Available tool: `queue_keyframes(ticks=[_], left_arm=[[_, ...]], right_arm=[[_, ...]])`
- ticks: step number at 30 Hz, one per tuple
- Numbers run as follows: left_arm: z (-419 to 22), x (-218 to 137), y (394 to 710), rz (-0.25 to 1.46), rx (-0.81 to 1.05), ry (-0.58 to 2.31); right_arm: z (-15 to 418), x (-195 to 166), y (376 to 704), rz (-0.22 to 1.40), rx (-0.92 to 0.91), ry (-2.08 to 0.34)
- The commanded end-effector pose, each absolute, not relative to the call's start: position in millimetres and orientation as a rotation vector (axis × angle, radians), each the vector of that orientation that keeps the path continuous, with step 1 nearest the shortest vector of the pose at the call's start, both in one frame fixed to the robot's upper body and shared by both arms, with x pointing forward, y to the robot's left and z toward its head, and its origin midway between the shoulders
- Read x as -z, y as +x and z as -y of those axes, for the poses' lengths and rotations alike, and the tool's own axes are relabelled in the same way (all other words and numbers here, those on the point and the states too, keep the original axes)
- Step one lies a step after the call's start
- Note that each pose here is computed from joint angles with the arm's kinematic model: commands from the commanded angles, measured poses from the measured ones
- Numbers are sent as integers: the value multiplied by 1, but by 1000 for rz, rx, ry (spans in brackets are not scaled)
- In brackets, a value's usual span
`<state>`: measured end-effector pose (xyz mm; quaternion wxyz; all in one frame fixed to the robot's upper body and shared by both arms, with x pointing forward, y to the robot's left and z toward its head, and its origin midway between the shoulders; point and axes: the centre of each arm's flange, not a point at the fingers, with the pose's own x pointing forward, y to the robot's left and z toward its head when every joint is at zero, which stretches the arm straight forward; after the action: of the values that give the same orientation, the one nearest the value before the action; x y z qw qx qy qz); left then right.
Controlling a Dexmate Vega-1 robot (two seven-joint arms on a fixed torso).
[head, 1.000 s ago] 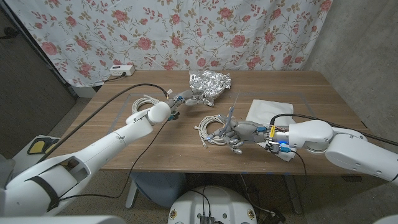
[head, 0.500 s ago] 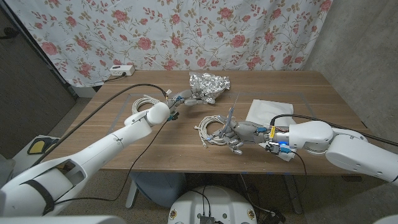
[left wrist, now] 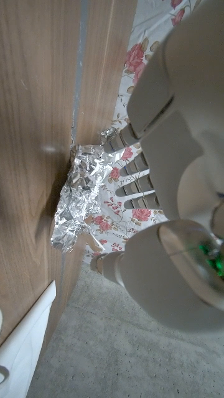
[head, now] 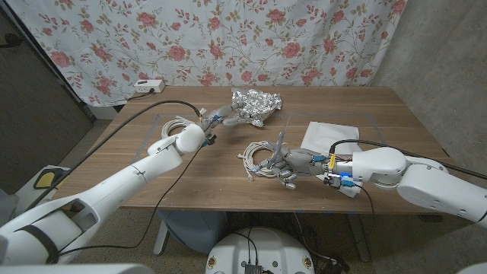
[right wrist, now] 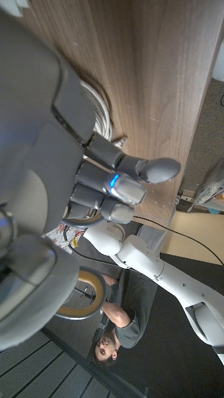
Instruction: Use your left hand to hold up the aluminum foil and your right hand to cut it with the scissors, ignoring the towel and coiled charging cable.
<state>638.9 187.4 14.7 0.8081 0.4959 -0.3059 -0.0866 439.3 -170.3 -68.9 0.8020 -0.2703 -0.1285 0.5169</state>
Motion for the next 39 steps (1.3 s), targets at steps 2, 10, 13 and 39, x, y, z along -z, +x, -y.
queue_keyframes(ticks=[2,10,13,39], left_arm=[[-181,-28,647,660,188,1110],[-168,-29,659,652,217,1129],[-165,-29,662,648,225,1133],[-146,-32,675,625,263,1157]], right_arm=[[170,71,439,273,-1105,-570],[172,70,439,273,-1097,-567],[173,70,439,272,-1093,-567],[178,70,438,278,-1082,-554]])
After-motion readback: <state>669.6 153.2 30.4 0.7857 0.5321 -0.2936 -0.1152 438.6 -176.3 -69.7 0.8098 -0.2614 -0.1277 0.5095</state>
